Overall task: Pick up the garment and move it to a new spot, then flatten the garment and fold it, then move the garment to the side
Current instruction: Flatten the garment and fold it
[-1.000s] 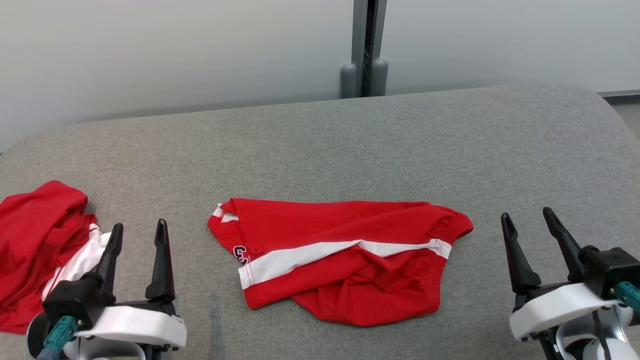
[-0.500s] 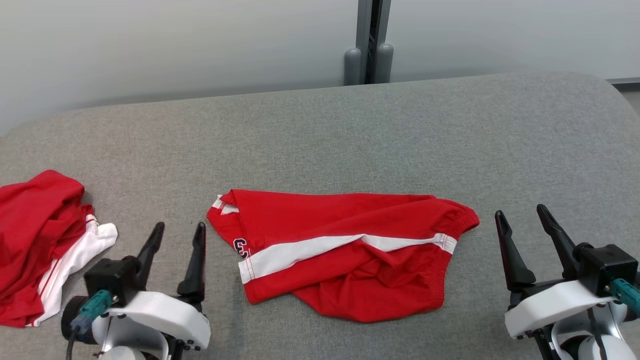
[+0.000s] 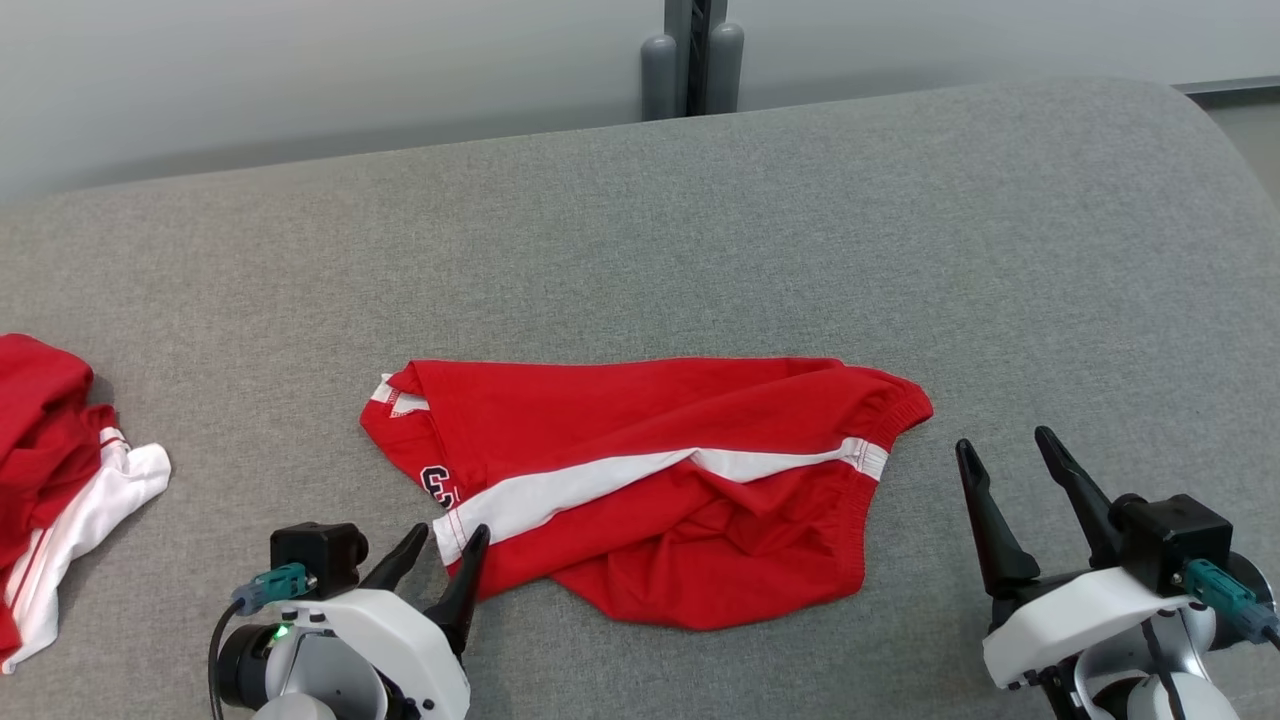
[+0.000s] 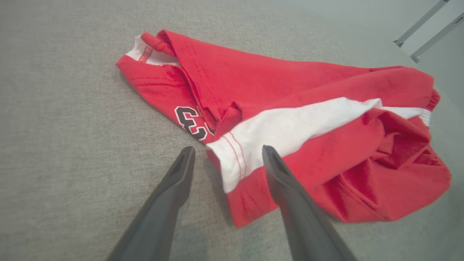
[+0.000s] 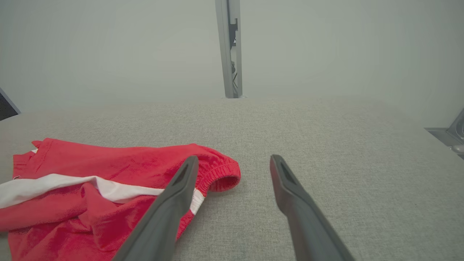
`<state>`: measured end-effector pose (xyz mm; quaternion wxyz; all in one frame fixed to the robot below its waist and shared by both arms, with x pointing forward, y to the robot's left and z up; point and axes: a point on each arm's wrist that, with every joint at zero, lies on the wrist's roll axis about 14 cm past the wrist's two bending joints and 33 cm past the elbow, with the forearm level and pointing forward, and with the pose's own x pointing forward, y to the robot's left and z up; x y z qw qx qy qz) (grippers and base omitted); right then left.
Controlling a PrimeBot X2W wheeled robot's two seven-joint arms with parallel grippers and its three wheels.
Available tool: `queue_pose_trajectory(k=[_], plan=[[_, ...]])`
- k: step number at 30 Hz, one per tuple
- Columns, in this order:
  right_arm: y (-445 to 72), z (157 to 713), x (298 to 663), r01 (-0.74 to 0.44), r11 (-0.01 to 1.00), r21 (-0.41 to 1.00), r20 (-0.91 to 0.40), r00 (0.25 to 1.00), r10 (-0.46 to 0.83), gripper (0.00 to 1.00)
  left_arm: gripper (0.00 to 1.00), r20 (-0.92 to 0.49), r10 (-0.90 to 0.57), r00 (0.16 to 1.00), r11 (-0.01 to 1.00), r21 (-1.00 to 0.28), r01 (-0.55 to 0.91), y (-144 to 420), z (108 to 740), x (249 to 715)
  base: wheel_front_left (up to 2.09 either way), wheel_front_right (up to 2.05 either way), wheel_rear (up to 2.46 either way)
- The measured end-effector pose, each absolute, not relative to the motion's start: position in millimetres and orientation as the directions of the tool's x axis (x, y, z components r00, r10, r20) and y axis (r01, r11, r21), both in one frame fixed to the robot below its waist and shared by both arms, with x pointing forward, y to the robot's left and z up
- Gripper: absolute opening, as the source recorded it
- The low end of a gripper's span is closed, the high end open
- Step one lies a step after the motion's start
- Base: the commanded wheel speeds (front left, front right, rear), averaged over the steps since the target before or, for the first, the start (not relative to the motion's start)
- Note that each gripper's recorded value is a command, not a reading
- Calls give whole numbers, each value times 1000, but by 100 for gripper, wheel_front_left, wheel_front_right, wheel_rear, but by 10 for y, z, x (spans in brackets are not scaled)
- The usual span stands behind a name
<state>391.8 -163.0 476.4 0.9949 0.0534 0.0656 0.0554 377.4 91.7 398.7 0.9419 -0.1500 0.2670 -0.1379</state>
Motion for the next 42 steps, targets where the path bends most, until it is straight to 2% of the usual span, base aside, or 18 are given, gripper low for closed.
queue_pose_trajectory(k=[1,10,21,22,24,32,36,37,42], plan=[[-1642,4731,3912,-98,988,115,-135,984,113,100,0,-471,-348,811,914,-364,181,905,3961,3773,0,0,0],[-1530,4326,3854,-110,983,149,-266,953,147,100,0,-472,-355,807,907,-383,175,919,3918,3807,0,0,0],[-1058,4065,4110,-222,952,212,-324,903,283,100,0,-466,-346,814,911,-375,172,972,3899,3884,0,0,0],[-1028,4047,4126,-228,949,217,-328,899,291,53,0,-466,-345,815,911,-374,171,974,3893,3885,0,0,0],[-967,3993,4136,-241,944,227,-345,886,309,0,0,-457,-341,822,913,-368,174,984,3904,3909,0,0,0],[-867,4303,4218,-317,922,224,-248,896,368,0,0,-311,-314,897,926,-309,217,1073,4287,4178,0,0,0],[-889,4659,4239,-354,905,237,-186,898,400,0,0,-158,-309,938,929,-262,262,1109,4782,4372,0,0,0],[-889,4659,4239,-354,905,237,-186,898,400,0,0,-158,-309,938,929,-262,262,1109,4782,4372,0,0,0],[-1021,5328,4259,-397,884,247,-51,906,421,0,0,79,-301,950,935,-172,311,1167,5610,4531,0,0,0]])
